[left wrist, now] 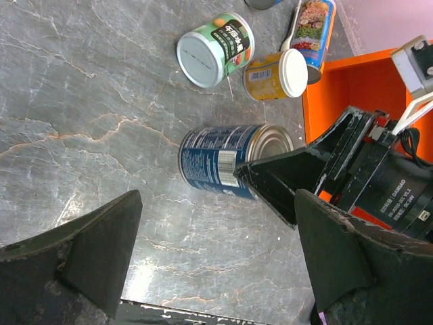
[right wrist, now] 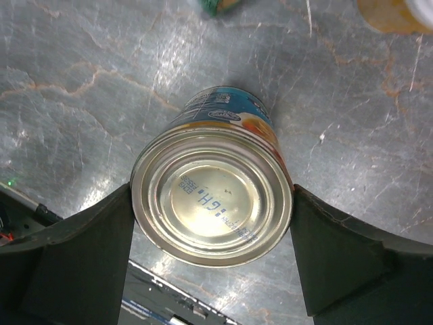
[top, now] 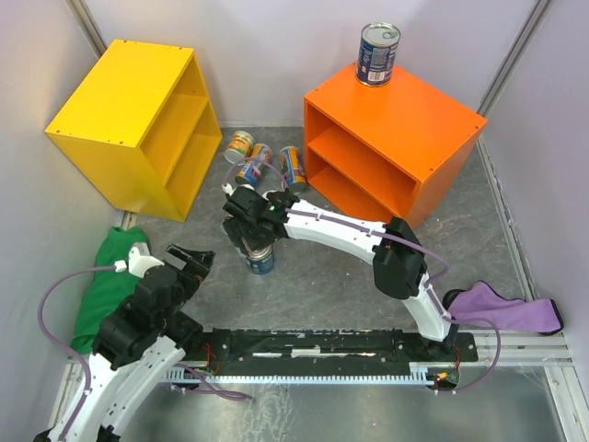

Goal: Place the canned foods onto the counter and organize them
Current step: Adjust the canned food at the center of the board.

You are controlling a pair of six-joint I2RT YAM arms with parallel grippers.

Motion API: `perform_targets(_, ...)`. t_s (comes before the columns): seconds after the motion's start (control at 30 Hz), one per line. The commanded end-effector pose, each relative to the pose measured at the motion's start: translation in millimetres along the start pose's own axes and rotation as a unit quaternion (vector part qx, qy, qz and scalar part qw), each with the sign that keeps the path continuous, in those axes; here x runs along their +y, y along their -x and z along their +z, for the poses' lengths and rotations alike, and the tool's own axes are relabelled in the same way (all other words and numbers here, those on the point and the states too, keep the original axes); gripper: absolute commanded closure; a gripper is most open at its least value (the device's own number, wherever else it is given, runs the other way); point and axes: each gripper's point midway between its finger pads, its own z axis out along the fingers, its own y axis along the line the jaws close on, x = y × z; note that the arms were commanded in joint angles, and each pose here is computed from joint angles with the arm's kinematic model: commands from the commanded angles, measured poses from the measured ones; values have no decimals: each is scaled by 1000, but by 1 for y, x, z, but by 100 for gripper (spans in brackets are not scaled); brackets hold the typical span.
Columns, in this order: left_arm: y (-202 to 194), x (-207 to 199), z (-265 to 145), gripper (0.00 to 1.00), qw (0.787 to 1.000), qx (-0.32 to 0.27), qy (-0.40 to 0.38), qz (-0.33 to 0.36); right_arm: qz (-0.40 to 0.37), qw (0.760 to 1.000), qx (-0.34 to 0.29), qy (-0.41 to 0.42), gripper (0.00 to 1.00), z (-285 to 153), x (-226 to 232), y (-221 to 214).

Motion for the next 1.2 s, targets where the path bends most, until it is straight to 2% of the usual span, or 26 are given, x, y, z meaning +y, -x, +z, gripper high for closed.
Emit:
perform_targets(0.0, 5, -14, 5, 0, 999, -12, -15, -26, 13, 988, -152, 35, 48, -38, 3, 83)
perform_targets(0.17, 2, -15, 7, 0, 999, -7, -18, -28, 21, 965, -256, 46, 49, -57, -2, 106)
perform_targets(0.37, -2, -12, 9, 1, 999, -2, -18, -29, 24, 949, -313, 26, 51, -57, -16, 77)
perform_targets(0.67, -6, -8, 12, 2, 999, 1, -16, -30, 28, 946, -324, -4, 55, -64, -15, 0)
perform_targets(0.93, -13, -8, 16, 2, 999, 12, -16, -25, 36, 955, -292, -34, 58, -48, -21, -88)
perform_targets(1.17, -17, -7, 19, 2, 1000, 18, -13, -21, 44, 960, -273, -46, 58, -40, -20, -133)
